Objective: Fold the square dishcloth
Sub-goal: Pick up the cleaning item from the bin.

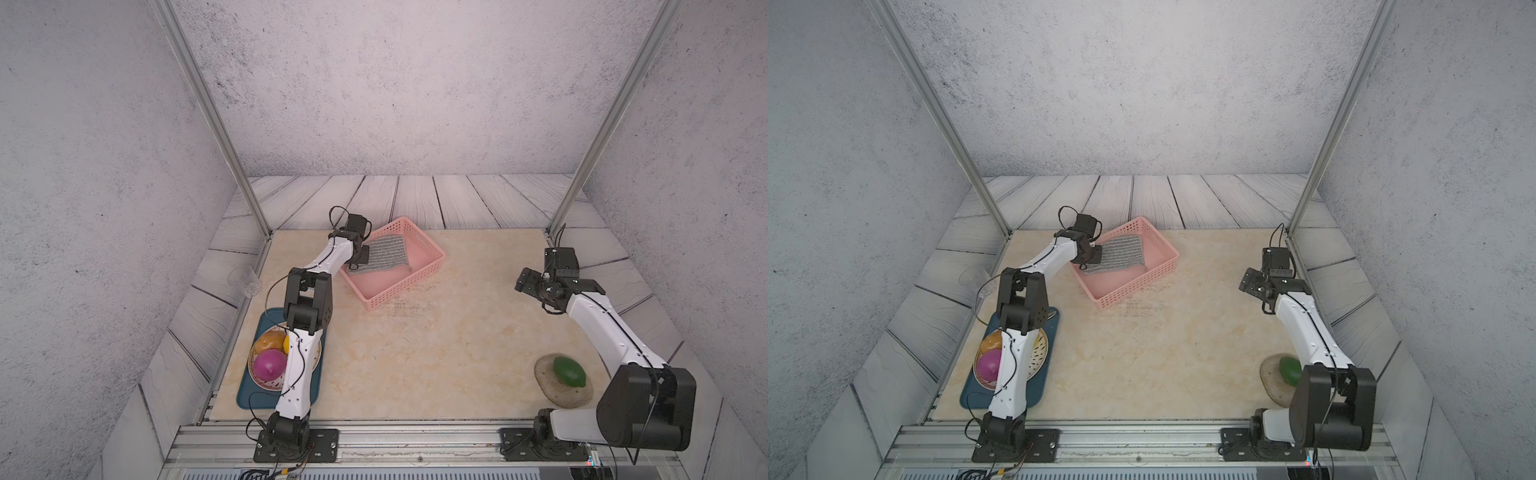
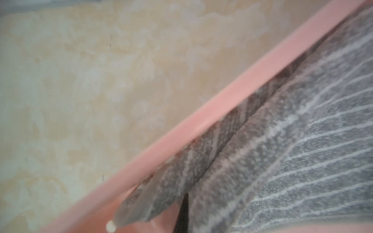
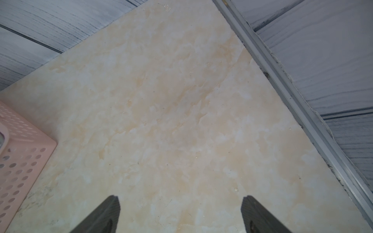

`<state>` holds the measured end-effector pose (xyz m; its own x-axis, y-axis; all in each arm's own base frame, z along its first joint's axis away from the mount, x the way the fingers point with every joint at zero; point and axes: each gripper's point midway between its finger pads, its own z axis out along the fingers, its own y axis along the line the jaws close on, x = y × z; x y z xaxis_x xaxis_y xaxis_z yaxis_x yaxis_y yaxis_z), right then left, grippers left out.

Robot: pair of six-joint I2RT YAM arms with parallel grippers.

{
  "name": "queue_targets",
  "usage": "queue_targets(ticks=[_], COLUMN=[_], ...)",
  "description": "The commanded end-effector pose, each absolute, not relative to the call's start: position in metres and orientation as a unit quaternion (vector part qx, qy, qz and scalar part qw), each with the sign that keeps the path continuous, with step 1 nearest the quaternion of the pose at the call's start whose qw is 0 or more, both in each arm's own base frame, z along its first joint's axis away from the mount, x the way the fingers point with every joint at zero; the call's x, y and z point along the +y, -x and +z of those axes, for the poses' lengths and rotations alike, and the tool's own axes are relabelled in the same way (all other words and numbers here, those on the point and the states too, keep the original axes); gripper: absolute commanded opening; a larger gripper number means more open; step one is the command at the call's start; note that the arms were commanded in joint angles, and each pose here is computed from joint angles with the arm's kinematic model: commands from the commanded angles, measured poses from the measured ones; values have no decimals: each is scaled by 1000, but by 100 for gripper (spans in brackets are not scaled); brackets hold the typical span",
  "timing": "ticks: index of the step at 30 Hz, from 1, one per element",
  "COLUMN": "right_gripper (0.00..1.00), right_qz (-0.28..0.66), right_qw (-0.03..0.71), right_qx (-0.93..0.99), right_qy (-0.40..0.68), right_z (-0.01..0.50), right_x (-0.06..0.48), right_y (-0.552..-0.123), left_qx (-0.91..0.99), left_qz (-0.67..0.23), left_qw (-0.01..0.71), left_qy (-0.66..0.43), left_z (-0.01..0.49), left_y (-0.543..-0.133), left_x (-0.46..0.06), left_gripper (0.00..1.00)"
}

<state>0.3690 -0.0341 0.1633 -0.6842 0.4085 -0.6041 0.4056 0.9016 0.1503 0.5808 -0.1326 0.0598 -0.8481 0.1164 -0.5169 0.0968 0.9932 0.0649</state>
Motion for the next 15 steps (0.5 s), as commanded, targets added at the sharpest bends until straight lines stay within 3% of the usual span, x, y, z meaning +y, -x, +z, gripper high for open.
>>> queue_targets(ticks=[1,7,15], right_gripper=[91,89,88], right_qz=[15,36,55], right_qw=[322,322,334], right_qx=[924,925,920], right_qy=[-208,-198,-195], right_z=[170,187,218], right_x=[-28,-21,-15], right_y=[-372,-374,-369], left_qx=[952,927,888], left_qz=[-15,-89,-152], left_qw=[291,346,401], left_qy=[-88,-111,-169], left_z=[95,182,275], left_y=[-585,-576,-533], left_x=[-152,-179,-230], left_gripper=[0,0,0])
